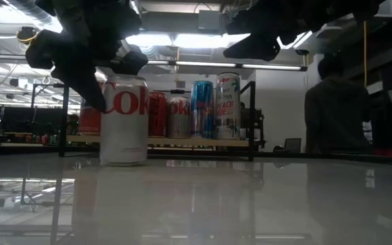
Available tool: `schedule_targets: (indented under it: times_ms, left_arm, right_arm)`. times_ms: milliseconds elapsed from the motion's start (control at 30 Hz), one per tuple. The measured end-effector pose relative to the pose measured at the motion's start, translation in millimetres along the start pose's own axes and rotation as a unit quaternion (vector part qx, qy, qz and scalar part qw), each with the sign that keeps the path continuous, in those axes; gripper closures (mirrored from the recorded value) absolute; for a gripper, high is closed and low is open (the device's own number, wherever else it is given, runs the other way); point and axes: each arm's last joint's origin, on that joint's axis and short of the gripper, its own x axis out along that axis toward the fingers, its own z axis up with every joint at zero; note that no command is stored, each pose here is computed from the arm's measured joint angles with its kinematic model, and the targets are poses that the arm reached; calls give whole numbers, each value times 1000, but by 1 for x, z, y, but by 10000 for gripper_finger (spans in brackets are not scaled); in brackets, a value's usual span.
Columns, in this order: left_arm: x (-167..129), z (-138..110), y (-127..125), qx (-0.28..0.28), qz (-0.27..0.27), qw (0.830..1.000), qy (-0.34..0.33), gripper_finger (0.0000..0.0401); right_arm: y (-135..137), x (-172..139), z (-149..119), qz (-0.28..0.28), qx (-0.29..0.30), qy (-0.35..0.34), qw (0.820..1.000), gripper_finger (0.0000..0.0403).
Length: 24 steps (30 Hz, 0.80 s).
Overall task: Place canned beverage on shelf
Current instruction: Put the red silver soda can on the shelf aligned with the other red silver soda can
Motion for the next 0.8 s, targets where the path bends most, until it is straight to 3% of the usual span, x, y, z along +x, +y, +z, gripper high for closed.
schedule_targets:
  times_ms: [800]
  left_arm:
    - [0, -1, 0, -42, 6, 999, 9, 82]
  right_arm:
    - [0, 0, 0, -1, 0, 1, 1000, 45]
